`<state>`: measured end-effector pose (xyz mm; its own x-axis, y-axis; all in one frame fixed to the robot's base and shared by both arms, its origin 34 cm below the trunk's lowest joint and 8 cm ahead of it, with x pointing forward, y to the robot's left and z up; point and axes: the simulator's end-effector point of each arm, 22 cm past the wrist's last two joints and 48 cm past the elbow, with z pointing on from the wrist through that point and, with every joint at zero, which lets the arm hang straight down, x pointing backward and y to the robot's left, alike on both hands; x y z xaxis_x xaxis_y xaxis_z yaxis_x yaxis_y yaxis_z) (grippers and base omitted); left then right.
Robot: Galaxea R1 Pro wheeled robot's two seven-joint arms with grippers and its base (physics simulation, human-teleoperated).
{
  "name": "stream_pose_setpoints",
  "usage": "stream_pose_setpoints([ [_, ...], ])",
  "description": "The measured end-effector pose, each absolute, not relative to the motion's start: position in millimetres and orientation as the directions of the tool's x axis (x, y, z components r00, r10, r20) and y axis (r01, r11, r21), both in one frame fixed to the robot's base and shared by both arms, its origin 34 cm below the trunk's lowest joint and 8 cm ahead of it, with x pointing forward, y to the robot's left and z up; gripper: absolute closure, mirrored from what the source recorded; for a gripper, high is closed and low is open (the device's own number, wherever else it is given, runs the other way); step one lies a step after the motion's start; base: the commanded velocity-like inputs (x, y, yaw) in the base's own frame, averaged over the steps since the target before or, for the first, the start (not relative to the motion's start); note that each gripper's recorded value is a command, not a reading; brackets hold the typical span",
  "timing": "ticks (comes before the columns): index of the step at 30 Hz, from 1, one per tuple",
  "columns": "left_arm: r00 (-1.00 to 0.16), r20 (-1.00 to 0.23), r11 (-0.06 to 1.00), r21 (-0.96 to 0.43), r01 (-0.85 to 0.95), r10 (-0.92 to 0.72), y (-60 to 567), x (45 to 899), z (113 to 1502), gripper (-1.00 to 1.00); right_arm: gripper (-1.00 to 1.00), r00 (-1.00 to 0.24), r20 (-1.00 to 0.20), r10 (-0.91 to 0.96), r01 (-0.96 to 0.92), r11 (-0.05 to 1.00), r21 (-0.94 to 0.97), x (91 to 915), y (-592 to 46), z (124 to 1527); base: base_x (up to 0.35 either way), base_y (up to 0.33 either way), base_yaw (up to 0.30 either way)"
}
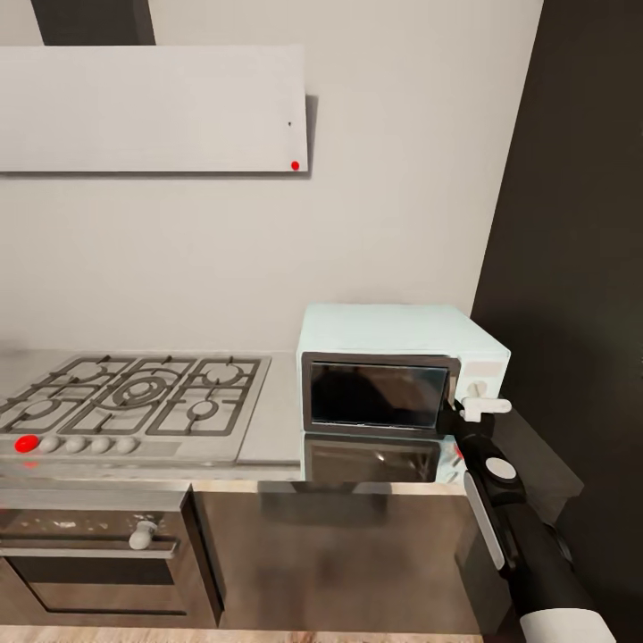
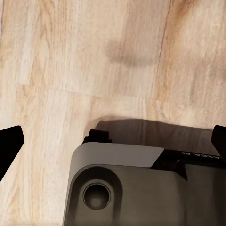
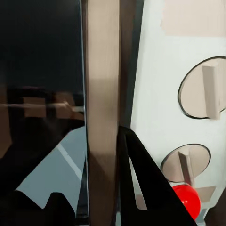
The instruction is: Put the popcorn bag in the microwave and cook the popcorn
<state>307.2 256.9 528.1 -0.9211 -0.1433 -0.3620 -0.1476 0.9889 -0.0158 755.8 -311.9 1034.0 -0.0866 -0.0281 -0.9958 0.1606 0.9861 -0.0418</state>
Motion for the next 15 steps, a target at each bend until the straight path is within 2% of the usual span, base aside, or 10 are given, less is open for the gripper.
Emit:
stream_pose_setpoints([
  [7, -0.921, -0.362, 0.989, -0.016, -0.148, -0.143, 256.9, 307.2, 528.1, -1.00, 1.00, -0.086, -0.996, -0.028, 0.162, 0.986, -0.042, 755.8, -311.9, 1034.0, -0.001, 0.000, 0.000],
  [12, -0.921, -0.361, 0.989, -0.016, -0.148, -0.144, 256.9, 307.3, 527.9, -1.00, 1.00, -0.087, -0.996, -0.031, 0.153, 0.987, -0.044, 756.5, -307.9, 1033.7, -0.221, 0.000, 0.000],
  [15, -0.921, -0.362, 0.989, -0.016, -0.148, -0.143, 256.9, 307.2, 528.1, -1.00, 1.00, -0.086, -0.996, -0.033, 0.150, 0.988, -0.046, 756.4, -306.1, 1034.0, -0.069, 0.000, 0.000],
])
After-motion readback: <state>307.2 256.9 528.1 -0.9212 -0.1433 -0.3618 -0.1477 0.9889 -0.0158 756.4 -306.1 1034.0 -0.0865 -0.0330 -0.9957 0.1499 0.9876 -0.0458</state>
